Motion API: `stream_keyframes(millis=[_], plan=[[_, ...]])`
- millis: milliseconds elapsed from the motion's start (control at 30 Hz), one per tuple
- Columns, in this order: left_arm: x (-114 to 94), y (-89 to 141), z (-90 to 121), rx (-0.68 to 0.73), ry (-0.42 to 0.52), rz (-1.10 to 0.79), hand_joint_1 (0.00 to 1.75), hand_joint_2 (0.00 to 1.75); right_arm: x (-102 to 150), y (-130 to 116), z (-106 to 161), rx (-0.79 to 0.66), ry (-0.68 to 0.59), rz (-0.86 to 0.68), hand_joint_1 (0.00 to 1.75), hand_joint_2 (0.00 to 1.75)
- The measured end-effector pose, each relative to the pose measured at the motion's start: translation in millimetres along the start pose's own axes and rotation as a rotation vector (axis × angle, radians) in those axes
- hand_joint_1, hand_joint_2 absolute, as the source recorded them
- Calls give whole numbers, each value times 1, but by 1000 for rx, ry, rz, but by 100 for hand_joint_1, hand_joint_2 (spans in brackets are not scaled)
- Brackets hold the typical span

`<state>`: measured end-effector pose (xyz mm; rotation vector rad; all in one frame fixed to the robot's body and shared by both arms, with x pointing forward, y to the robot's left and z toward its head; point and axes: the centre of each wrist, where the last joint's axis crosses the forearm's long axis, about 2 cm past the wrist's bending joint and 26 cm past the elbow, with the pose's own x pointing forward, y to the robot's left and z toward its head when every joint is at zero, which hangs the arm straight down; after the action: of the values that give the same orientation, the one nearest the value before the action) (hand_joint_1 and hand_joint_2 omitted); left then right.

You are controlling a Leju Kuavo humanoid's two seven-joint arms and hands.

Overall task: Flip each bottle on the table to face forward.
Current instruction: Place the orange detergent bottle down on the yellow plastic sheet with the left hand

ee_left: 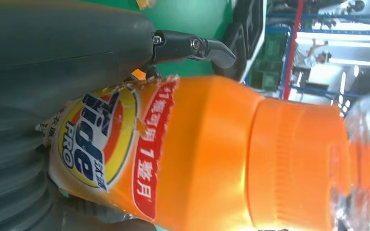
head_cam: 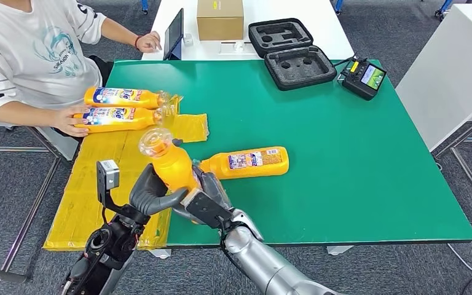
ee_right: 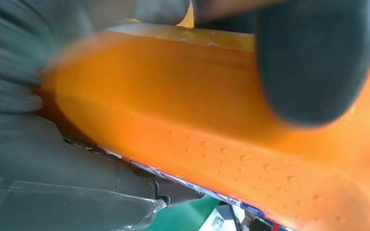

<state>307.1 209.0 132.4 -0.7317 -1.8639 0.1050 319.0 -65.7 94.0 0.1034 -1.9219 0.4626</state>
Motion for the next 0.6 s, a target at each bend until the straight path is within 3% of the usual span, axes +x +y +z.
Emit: stream_keyframes(millis=[300,333,433,467,600], plan=[[8,-6,-7,54,-39,-117,3,175,0,0,-1,-76,79,112,175,175],[8,-7,-8,49,-35,-118,37,175,0,0,-1,-77,80,124,175,175],[8,-11,-13,29,-18,-112,163,175,2,1,-1,-80,78,155,175,175],[8,-12,-15,24,-13,-107,173,175,2,2,-1,-81,78,165,175,175],[7,-12,-18,17,-6,-103,175,175,4,5,-1,-81,77,202,175,175]])
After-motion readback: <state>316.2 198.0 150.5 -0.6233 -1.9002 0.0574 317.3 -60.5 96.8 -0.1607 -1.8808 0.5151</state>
